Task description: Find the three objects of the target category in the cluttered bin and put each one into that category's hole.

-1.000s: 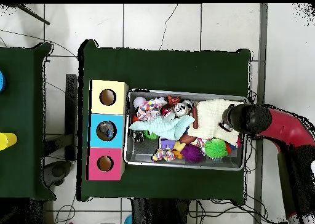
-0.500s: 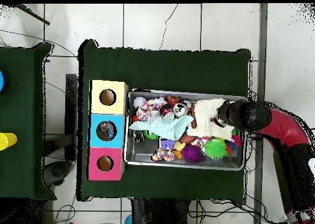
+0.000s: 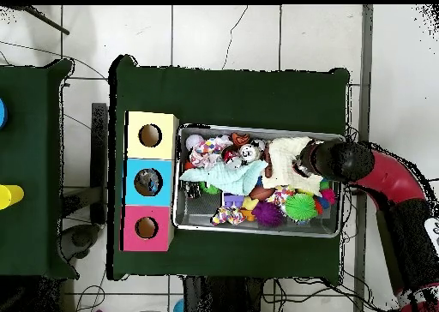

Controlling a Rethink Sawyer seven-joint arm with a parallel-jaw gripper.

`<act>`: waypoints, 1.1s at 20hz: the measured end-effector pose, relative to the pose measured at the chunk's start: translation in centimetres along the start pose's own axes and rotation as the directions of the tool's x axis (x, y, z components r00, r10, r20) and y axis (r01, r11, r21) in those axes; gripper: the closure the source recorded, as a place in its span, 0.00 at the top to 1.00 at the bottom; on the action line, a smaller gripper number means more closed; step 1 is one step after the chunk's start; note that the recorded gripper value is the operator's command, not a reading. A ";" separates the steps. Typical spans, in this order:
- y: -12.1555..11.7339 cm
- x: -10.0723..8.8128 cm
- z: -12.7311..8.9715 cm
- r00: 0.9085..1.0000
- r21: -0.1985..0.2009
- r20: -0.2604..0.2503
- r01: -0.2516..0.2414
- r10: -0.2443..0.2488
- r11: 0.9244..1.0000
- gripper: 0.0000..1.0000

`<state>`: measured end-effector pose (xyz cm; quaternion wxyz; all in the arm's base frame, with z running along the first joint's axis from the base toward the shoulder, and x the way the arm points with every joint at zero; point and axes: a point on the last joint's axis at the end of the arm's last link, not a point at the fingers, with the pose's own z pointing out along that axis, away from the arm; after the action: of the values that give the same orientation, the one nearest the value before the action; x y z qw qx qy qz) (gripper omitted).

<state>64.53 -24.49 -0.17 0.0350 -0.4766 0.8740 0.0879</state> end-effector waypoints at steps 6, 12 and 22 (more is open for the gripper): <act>-0.7 -0.6 0.5 1.000 -0.002 0.003 -0.002 0.002 1.000 0.00; -1.9 -1.9 0.9 1.000 0.002 0.020 -0.009 0.009 1.000 0.00; -4.2 -6.5 -1.0 0.984 -0.080 0.166 -0.060 0.073 0.995 0.00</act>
<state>71.57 -21.54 1.28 0.0878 -0.4391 0.8794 0.1616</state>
